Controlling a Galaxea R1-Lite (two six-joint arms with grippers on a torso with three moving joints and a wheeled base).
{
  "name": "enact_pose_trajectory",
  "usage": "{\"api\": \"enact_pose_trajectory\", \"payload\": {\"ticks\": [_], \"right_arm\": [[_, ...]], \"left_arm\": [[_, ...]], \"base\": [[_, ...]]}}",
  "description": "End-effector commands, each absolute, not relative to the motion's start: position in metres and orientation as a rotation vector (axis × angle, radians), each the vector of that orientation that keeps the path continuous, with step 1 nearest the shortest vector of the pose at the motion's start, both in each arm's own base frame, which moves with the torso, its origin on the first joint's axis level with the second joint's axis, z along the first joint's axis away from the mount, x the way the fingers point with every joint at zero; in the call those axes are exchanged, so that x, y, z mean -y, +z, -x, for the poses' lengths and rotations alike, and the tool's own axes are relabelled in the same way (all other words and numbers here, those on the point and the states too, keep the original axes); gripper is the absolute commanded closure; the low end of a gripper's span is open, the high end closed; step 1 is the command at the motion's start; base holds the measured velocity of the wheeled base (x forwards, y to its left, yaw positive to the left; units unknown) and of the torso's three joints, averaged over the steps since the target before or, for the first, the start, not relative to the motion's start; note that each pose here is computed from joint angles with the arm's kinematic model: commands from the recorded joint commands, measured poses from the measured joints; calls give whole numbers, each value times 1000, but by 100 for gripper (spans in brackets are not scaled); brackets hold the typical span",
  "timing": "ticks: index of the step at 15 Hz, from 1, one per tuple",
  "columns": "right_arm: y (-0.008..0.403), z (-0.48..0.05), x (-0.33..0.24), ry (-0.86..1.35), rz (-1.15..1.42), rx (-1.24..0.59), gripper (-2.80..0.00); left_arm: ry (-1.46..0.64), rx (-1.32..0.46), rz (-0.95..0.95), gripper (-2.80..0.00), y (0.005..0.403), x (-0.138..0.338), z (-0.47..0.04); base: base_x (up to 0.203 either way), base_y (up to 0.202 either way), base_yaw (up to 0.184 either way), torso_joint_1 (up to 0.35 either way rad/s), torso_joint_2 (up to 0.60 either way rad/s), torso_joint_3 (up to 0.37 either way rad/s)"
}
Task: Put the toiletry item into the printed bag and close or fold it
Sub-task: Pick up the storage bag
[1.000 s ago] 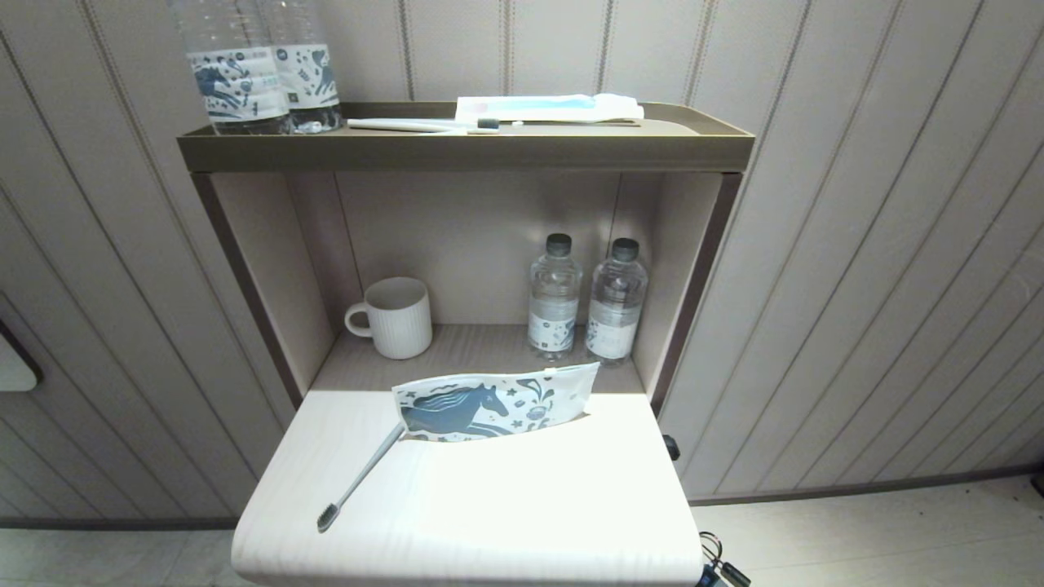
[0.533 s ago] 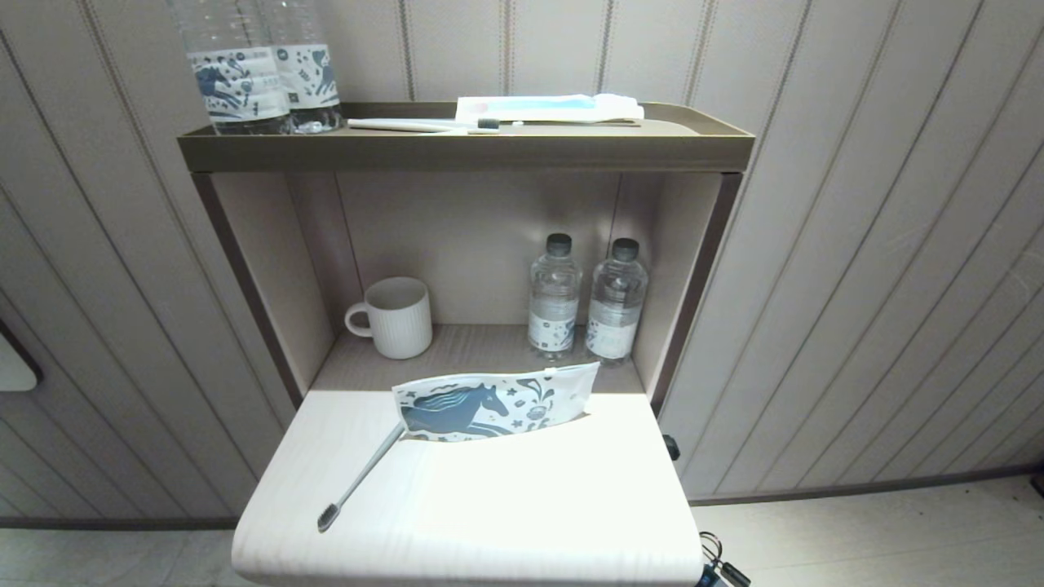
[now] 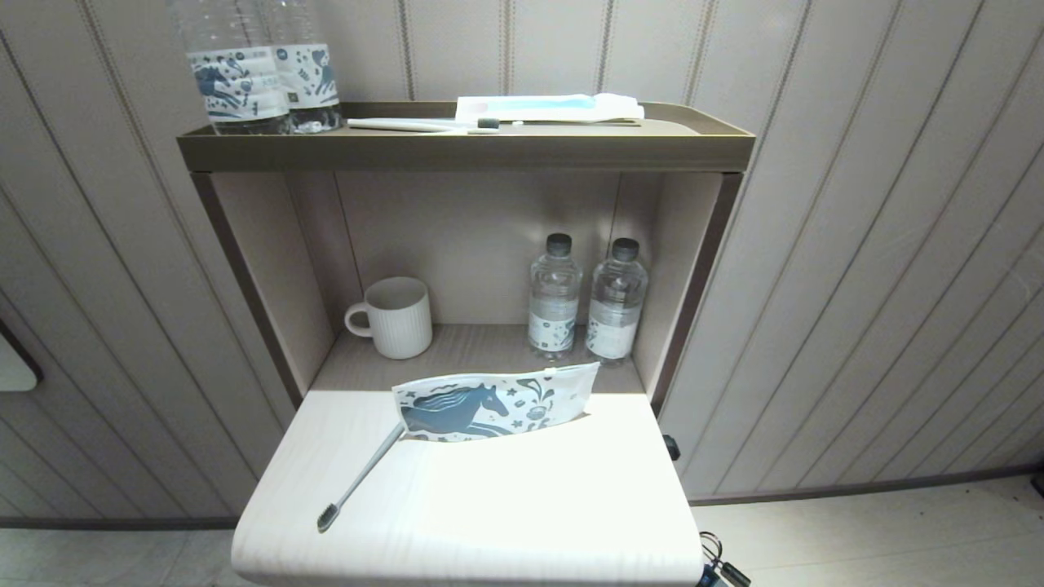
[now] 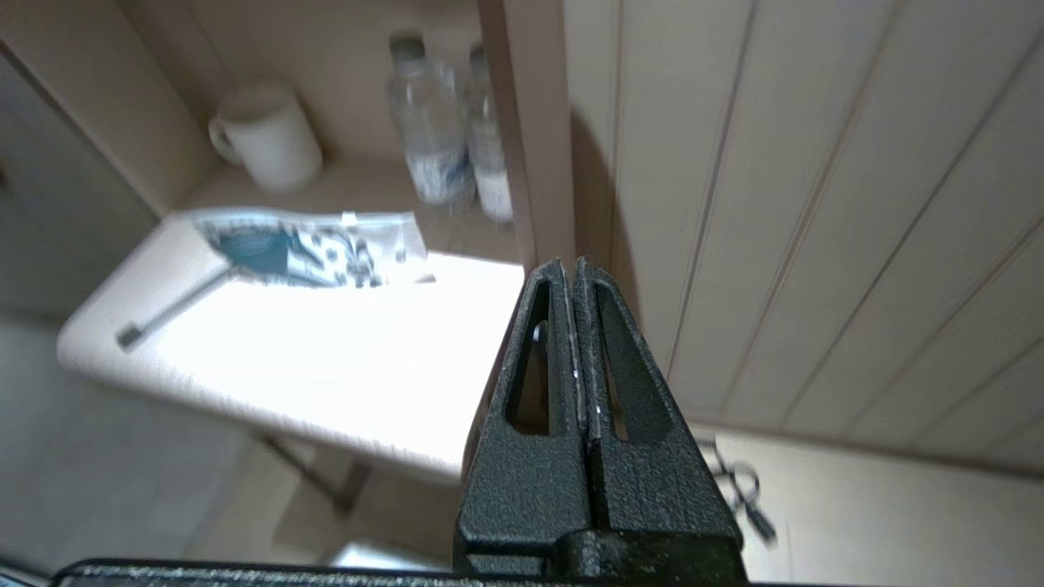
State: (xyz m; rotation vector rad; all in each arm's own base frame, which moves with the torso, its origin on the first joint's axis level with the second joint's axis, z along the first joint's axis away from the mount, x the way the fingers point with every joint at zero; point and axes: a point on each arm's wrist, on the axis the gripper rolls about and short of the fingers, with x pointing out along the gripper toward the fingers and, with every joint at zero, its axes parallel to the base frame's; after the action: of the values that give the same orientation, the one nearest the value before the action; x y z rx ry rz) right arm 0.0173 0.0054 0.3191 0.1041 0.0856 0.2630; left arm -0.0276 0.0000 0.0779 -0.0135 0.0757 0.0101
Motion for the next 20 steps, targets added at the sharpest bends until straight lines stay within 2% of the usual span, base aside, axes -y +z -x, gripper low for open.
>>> {"api": "enact_pose_trajectory", "payload": {"ticks": [1,6,7,11,15,20], "right_arm": [[335,-96,-21,323,-82,-318,0],[351,-145,-68,550,5,-591,0],[348,-152,-75,569,25,-637,-280],[340,-188,-100,607,90,-696,-280],[319,-224,-120,691,313,-712,-280],[304,-247,-145,780,457,-700,-280]], "left_arm": [[11,-77,14,0,78,0,28],[11,-81,12,0,78,0,28],[11,-81,12,0,78,0,28],[10,-81,11,0,78,0,28],[10,-87,8,0,77,0,28],[8,-94,5,0,77,0,28]], "base": [[0,0,0,0,0,0],[0,0,0,0,0,0],[0,0,0,0,0,0],[0,0,0,0,0,0],[0,0,0,0,0,0],[0,0,0,0,0,0]]}}
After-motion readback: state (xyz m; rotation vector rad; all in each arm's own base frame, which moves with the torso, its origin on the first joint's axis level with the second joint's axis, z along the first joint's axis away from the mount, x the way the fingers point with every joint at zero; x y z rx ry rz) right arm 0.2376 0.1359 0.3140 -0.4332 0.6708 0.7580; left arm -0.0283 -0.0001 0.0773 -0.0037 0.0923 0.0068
